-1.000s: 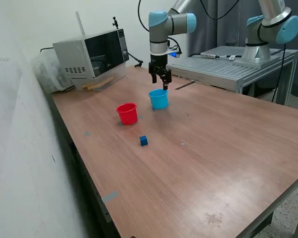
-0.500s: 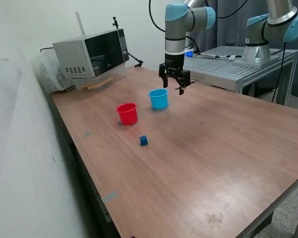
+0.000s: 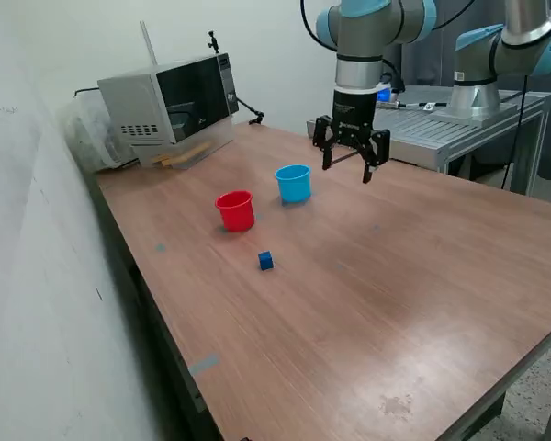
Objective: Place red objects in the red bin, and blue objects in the blue bin.
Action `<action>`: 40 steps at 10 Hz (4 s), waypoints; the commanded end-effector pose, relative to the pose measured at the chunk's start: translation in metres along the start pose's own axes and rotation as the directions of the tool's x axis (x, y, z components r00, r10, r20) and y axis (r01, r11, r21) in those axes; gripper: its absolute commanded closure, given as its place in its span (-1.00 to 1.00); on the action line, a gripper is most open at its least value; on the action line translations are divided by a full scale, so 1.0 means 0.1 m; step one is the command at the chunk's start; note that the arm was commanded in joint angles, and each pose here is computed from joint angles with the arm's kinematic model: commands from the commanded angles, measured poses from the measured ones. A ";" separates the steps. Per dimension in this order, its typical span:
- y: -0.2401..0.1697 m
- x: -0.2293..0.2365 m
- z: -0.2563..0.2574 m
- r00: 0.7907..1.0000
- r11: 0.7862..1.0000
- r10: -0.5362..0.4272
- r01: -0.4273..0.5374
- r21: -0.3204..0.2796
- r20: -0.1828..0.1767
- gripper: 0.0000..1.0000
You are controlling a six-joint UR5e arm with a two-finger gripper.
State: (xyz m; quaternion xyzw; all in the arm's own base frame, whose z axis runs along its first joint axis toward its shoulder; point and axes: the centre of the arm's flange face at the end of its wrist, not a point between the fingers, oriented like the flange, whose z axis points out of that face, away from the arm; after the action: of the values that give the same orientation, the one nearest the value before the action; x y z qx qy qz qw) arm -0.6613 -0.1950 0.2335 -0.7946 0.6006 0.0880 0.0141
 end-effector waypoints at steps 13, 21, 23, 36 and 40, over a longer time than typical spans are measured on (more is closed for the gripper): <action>1.33 -0.45 0.93 0.791 0.819 0.574 -0.550 0.165 -0.214 -1.00; 1.34 -1.13 1.33 0.836 0.846 0.532 -0.518 0.128 -0.136 -1.00; 1.38 -1.02 1.36 0.862 0.872 0.488 -0.474 0.122 -0.140 -1.00; 1.53 -0.94 1.46 0.885 0.897 0.442 -0.432 0.094 -0.148 -1.00; 1.52 -0.99 1.61 0.882 0.894 0.448 -0.436 0.106 -0.145 -1.00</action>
State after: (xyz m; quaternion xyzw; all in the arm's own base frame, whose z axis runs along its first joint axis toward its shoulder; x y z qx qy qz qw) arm -0.8514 -0.1266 0.1138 -0.6414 0.7666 0.0040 -0.0318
